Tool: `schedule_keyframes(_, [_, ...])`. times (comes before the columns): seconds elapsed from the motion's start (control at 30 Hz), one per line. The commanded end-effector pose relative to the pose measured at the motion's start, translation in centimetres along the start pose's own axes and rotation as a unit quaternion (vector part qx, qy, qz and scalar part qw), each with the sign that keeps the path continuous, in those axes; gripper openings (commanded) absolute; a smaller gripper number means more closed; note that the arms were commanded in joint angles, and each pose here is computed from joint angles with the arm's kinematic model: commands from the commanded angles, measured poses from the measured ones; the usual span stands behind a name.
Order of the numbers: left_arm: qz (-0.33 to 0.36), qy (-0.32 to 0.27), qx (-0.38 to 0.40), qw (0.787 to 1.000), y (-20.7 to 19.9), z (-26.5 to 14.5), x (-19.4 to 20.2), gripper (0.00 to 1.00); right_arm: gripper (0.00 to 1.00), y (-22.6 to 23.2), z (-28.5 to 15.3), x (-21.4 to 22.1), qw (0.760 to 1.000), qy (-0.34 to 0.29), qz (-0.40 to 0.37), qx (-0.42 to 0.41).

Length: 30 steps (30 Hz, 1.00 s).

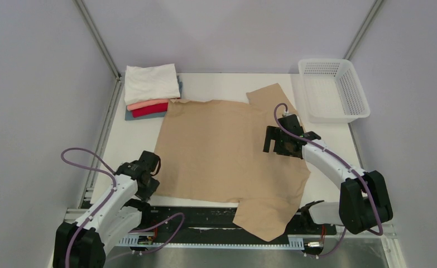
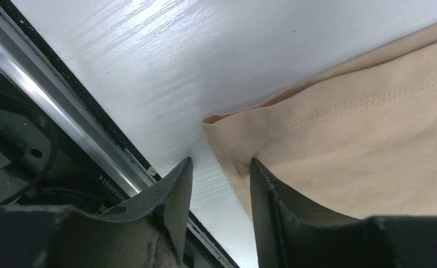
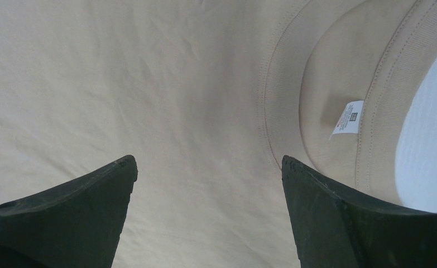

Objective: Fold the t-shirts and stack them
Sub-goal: Grab the side of the flattened tshirt closest away from the robot with both arms

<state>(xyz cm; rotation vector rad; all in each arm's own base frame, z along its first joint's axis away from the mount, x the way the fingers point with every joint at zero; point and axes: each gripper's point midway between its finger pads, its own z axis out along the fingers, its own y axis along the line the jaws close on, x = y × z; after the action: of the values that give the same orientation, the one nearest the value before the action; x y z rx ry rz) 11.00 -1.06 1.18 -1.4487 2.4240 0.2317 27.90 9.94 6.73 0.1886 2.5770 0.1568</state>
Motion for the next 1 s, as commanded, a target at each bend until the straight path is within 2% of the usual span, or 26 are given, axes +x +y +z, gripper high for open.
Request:
schedule_keyframes(0.0, [-0.032, -0.020, 0.029, 0.999, -2.5, 0.5, -0.9, 0.46, 1.00, 0.8, -0.6, -0.9, 1.000, -0.014, -0.009, -0.018])
schedule_keyframes(0.13, [-0.020, -0.021, 0.034, 0.999, -3.3, 0.9, -0.9, 0.43, 0.99, 2.1, -0.8, 0.1, 0.998, -0.003, -0.045, -0.033])
schedule_keyframes(0.2, [-0.013, -0.024, 0.042, 0.999, -3.8, 1.1, -1.0, 0.38, 0.98, 3.3, -1.4, 1.0, 0.996, 0.004, -0.076, -0.040])
schedule_keyframes(0.27, [-0.007, -0.026, 0.055, 0.998, -4.6, 1.2, -1.2, 0.25, 0.97, 4.7, -2.2, 2.2, 0.991, 0.017, -0.120, -0.048])
schedule_keyframes(0.3, [-0.005, -0.026, 0.057, 0.998, -4.7, 1.2, -1.2, 0.11, 0.97, 5.7, -2.8, 3.4, 0.987, 0.028, -0.150, -0.056])
schedule_keyframes(0.37, [0.000, -0.028, 0.057, 0.998, -4.8, 1.4, -1.2, 0.00, 0.96, 6.9, -4.0, 5.2, 0.978, 0.046, -0.192, -0.073])
schedule_keyframes(0.47, [0.009, -0.028, 0.066, 0.997, -5.2, 1.5, -1.1, 0.00, 0.92, 9.0, -6.2, 9.4, 0.955, 0.096, -0.243, -0.140])
schedule_keyframes(0.57, [0.021, -0.027, 0.077, 0.996, -5.4, 1.6, -1.0, 0.00, 0.85, 10.1, -8.7, 15.3, 0.919, 0.184, -0.274, -0.216])
schedule_keyframes(0.73, [0.027, -0.034, 0.089, 0.995, -5.6, 1.4, -1.2, 0.00, 0.76, 7.9, -10.9, 21.3, 0.887, 0.278, -0.302, -0.209])
schedule_keyframes(0.9, [0.035, -0.030, 0.088, 0.995, -5.7, 1.6, -1.1, 0.00, 0.63, 7.4, -12.2, 24.1, 0.853, 0.316, -0.356, -0.213])
schedule_keyframes(0.97, [0.038, -0.027, 0.087, 0.995, -5.8, 1.7, -0.9, 0.00, 0.61, 6.6, -12.3, 25.1, 0.844, 0.339, -0.361, -0.206])
